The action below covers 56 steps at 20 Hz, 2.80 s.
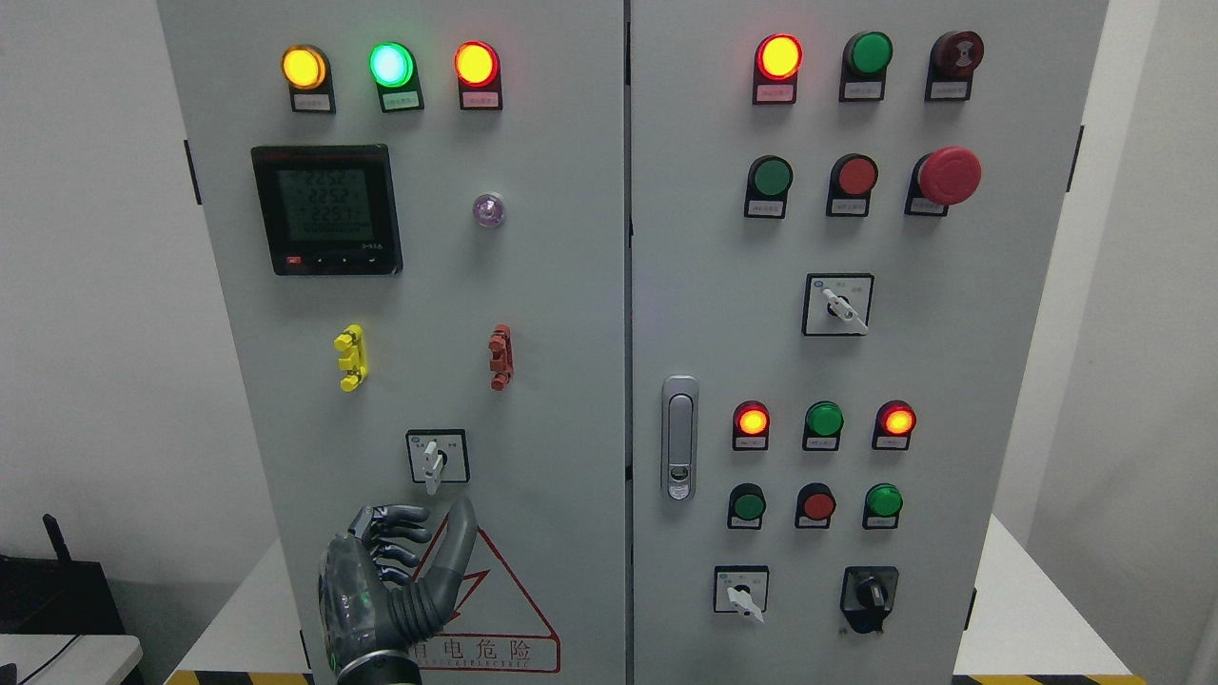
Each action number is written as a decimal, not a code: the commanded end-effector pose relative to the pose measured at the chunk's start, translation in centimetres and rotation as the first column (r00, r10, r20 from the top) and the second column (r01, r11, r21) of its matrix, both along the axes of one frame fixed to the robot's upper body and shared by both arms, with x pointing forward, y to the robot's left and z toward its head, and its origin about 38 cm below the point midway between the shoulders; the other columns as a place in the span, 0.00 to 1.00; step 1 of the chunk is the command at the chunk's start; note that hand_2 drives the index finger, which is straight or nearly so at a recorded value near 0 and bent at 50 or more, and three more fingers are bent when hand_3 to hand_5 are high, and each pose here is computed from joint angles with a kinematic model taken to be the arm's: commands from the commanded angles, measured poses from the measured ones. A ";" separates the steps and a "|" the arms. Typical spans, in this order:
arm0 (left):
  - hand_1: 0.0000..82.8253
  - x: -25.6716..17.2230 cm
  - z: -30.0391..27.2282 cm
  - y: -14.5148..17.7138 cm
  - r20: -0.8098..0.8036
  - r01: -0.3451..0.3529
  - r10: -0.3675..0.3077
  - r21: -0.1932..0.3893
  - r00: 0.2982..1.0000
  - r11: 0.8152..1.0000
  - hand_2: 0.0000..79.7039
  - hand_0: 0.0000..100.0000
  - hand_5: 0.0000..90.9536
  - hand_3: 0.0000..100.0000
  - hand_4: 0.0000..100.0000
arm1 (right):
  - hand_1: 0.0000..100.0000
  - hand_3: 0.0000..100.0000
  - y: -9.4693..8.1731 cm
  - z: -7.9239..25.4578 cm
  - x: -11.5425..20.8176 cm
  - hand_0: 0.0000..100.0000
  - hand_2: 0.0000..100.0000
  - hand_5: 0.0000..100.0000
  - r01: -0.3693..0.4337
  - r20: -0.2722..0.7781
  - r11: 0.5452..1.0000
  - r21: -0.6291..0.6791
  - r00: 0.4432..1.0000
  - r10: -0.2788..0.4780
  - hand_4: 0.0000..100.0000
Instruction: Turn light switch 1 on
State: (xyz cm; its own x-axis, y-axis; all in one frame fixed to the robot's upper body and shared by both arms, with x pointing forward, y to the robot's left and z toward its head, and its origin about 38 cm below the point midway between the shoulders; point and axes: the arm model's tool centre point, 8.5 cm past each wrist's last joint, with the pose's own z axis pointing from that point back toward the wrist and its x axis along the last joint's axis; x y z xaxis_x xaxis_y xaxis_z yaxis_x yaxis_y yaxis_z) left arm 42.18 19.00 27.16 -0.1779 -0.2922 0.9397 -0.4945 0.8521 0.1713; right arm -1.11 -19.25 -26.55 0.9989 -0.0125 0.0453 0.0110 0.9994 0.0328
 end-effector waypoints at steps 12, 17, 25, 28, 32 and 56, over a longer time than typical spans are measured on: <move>0.69 0.7 1.2 0.8 0.013 -0.028 0.028 -0.016 1.000 0.999 0.61 0.06 0.74 0.67 0.75 | 0.39 0.00 0.1 0.0 0.0 0.12 0.00 0.00 0.006 -0.001 1.000 0.004 1.000 -0.006 0.00; 0.69 0.9 1.6 0.9 0.013 -0.028 0.028 -0.021 1.000 0.999 0.62 0.06 0.74 0.67 0.75 | 0.39 0.00 0.1 0.0 0.0 0.12 0.00 0.00 0.006 -0.001 1.000 0.004 1.000 -0.006 0.00; 0.68 0.9 1.8 0.7 0.011 -0.023 0.023 -0.023 1.000 0.999 0.62 0.07 0.74 0.68 0.75 | 0.39 0.00 0.1 0.0 0.0 0.12 0.00 0.00 0.006 -0.001 1.000 0.004 1.000 -0.006 0.00; 0.67 1.1 2.3 0.7 0.019 -0.022 0.022 -0.023 1.000 1.000 0.63 0.08 0.75 0.68 0.76 | 0.39 0.00 0.1 0.0 0.0 0.12 0.00 0.00 0.006 -0.001 1.000 0.004 1.000 -0.006 0.00; 0.66 1.3 2.4 0.4 0.017 -0.005 0.005 -0.030 1.000 1.000 0.65 0.09 0.78 0.68 0.76 | 0.39 0.00 0.1 0.0 0.0 0.12 0.00 0.00 0.006 -0.001 1.000 0.004 1.000 -0.006 0.00; 0.58 1.6 2.5 0.0 -0.013 0.009 -0.009 -0.030 1.000 1.000 0.68 0.12 0.77 0.69 0.78 | 0.39 0.00 0.1 0.0 0.0 0.12 0.00 0.00 0.006 -0.001 1.000 0.004 1.000 -0.006 0.00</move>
State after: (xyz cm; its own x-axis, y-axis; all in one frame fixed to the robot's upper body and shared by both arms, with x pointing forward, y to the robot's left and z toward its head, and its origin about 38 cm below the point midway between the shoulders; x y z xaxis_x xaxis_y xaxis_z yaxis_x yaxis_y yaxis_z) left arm 43.71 19.07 29.58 -0.1669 -0.2616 0.9506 -0.4884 0.8595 0.1508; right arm -1.11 -19.25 -26.55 0.9989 -0.0125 0.0453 0.0110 0.9994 0.0328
